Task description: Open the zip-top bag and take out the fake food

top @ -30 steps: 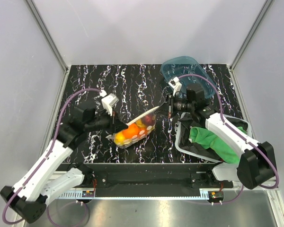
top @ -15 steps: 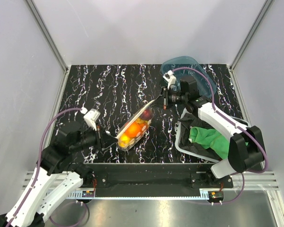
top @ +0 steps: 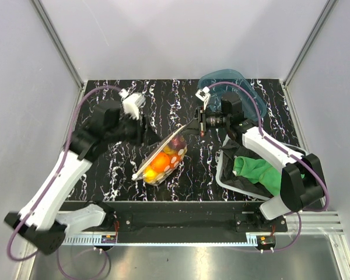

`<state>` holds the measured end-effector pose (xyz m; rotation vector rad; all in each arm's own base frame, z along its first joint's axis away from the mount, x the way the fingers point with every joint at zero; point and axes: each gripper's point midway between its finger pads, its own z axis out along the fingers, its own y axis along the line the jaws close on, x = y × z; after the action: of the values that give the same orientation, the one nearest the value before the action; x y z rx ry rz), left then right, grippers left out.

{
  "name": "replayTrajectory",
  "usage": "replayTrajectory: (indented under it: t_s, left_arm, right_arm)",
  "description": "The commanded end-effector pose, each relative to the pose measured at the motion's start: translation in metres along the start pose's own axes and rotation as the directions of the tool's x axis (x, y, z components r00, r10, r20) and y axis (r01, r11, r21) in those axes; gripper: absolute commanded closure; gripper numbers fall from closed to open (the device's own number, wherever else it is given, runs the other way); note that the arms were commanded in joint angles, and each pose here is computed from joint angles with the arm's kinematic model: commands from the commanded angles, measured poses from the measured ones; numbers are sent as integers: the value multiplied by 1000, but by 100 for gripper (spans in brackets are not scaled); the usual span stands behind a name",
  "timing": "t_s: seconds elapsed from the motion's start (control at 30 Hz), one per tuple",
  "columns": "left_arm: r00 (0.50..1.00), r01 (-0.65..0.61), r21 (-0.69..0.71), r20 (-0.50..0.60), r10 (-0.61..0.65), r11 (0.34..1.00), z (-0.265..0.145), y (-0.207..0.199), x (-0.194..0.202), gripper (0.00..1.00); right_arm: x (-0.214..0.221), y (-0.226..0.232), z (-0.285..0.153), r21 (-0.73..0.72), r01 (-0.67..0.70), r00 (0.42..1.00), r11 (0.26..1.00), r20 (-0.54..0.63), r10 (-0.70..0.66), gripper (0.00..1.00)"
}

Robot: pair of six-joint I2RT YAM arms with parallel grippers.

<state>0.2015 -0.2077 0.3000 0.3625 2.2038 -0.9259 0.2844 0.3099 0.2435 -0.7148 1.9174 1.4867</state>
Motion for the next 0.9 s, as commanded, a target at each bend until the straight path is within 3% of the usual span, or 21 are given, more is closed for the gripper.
replayTrajectory:
  t_s: [0.0,0.13,0.43,0.87]
  left_arm:
    - [993,-115,36,-19,115,993,22,5,-25,52]
    - [990,-130,64,-47,133,989,33,10,-26,58]
    - [985,-130,166,-90,147,978,37,2,-5,57]
    - [981,-124,141,-133,142,982,46,16,13,62]
  right_arm:
    - [-13,18,1,-68,94,996,993,16,-93,100]
    - [-12,18,2,-69,94,996,993,11,-94,100]
    - [-11,17,1,-66,89,996,994,9,-88,100]
    - [-10,17,1,-61,88,996,994,12,-88,100]
